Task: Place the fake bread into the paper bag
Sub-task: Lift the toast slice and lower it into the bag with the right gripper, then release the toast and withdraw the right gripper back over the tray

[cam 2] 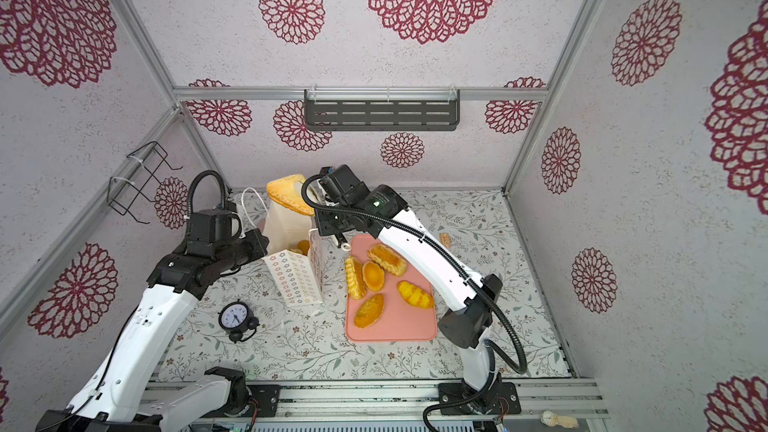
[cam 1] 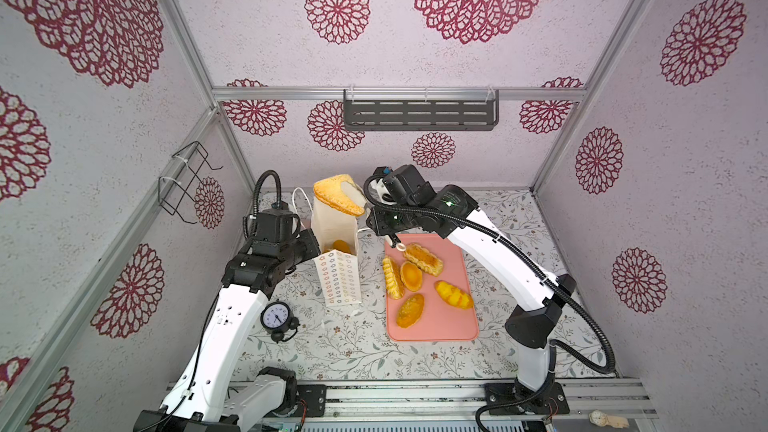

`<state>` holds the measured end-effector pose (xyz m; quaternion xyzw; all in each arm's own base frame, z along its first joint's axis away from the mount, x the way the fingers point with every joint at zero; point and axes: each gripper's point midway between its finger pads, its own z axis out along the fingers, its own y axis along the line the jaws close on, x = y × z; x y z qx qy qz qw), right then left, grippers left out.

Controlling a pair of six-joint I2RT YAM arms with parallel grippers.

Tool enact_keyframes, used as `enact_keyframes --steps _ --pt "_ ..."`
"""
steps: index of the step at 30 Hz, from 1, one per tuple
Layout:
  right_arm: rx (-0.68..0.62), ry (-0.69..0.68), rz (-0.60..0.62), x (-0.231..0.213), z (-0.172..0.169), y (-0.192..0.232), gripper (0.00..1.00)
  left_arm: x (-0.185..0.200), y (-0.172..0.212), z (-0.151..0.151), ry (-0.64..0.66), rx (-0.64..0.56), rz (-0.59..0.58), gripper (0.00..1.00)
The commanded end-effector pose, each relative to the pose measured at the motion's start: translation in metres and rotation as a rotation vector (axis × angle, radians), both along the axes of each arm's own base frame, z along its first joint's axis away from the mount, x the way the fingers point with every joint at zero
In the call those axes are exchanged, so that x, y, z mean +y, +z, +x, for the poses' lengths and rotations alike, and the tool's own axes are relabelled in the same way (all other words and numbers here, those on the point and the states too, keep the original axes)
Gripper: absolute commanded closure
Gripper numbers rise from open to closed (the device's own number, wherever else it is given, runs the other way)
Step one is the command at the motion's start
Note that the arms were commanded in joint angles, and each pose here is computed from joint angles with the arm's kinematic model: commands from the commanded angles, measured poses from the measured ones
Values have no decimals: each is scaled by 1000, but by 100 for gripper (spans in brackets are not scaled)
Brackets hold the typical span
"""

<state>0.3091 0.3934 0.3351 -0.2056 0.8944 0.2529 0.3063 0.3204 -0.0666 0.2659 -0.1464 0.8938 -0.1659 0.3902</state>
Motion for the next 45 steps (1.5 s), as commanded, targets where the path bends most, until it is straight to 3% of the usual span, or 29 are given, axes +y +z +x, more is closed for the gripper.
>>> enact_keyframes --steps 1,11,21,28,36,45 --pt "-88 -14 -8 -8 1 23 80 -4 8 1 -4 -34 -20 92" --pt "-105 -37 -154 -27 -3 6 75 -3 10 1 -2 -35 -19 92" --pt "-120 -43 -217 -35 -4 1 68 -4 12 4 -5 -38 -18 92" --pt "-124 -7 -179 -26 -8 6 59 -7 20 12 -21 -42 -15 92" --pt "-149 3 -98 -20 -11 26 57 -9 19 15 -26 -39 -19 93" --pt "-238 -104 -2 -64 -8 82 58 -9 17 16 -21 -41 -15 93"
